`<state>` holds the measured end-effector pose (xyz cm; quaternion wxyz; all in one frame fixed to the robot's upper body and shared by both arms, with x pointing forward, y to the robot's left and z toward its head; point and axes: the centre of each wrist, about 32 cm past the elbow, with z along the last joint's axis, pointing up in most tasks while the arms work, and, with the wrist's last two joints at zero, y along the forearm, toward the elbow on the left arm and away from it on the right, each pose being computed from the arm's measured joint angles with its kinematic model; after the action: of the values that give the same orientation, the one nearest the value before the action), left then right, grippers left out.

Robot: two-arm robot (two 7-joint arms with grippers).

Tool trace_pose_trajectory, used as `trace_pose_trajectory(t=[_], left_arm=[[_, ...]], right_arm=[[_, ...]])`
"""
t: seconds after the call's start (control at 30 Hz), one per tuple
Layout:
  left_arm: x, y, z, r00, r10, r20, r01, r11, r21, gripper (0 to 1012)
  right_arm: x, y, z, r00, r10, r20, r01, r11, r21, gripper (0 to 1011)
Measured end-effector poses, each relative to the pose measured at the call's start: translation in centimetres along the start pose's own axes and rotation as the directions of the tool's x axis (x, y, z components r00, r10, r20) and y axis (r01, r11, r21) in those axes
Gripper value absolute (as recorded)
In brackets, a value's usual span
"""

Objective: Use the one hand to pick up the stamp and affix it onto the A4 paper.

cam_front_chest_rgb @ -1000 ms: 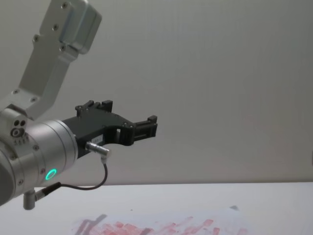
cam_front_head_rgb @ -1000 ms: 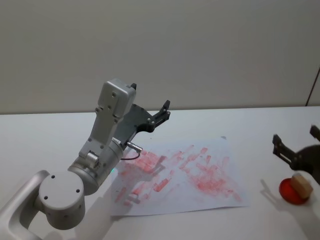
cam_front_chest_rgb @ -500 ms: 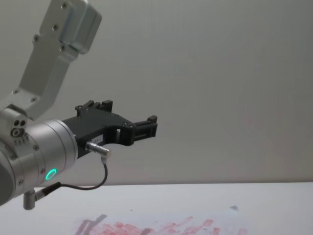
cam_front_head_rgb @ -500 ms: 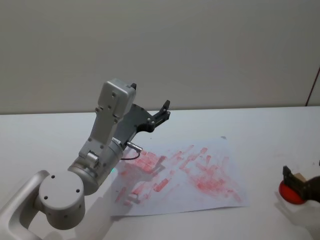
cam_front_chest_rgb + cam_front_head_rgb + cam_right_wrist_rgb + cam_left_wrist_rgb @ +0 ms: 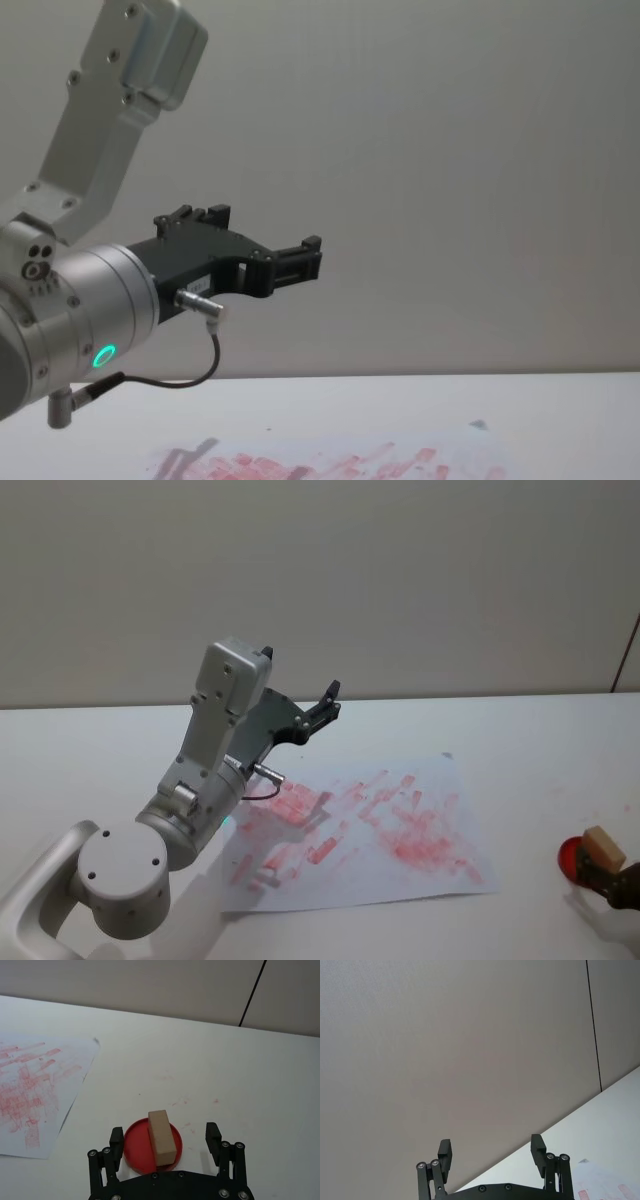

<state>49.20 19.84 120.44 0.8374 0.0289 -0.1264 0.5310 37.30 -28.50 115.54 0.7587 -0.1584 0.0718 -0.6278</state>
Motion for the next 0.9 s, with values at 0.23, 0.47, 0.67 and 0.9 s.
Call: trace_pose_trajectory(t=[0.23, 0.47, 0.67, 0.9], left_arm=[[0.0, 0.0, 0.0, 1.0, 0.0, 0.0, 0.0, 1.0, 0.0, 1001], [0.0, 0.0, 0.0, 1.0, 0.0, 0.0, 0.0, 1.0, 0.0, 1001], [0.0, 0.0, 0.0, 1.0, 0.0, 0.0, 0.0, 1.0, 0.0, 1001], [0.0, 0.0, 0.0, 1.0, 0.0, 0.0, 0.0, 1.0, 0.0, 1001]], right_arm=[[0.1, 0.6, -0.3, 1.0, 0.014, 0.013, -0.013, 1.0, -0.024, 1001], [0.1, 1.5, -0.5, 0.999, 0.029, 0.026, -0.028, 0.999, -0.041, 1001], [0.1, 2.0, -0.5, 0.999, 0.039, 0.033, -0.037, 0.998, -0.051, 960], [0.0, 2.4, -0.6, 0.998, 0.045, 0.038, -0.042, 0.997, -0.057, 781]])
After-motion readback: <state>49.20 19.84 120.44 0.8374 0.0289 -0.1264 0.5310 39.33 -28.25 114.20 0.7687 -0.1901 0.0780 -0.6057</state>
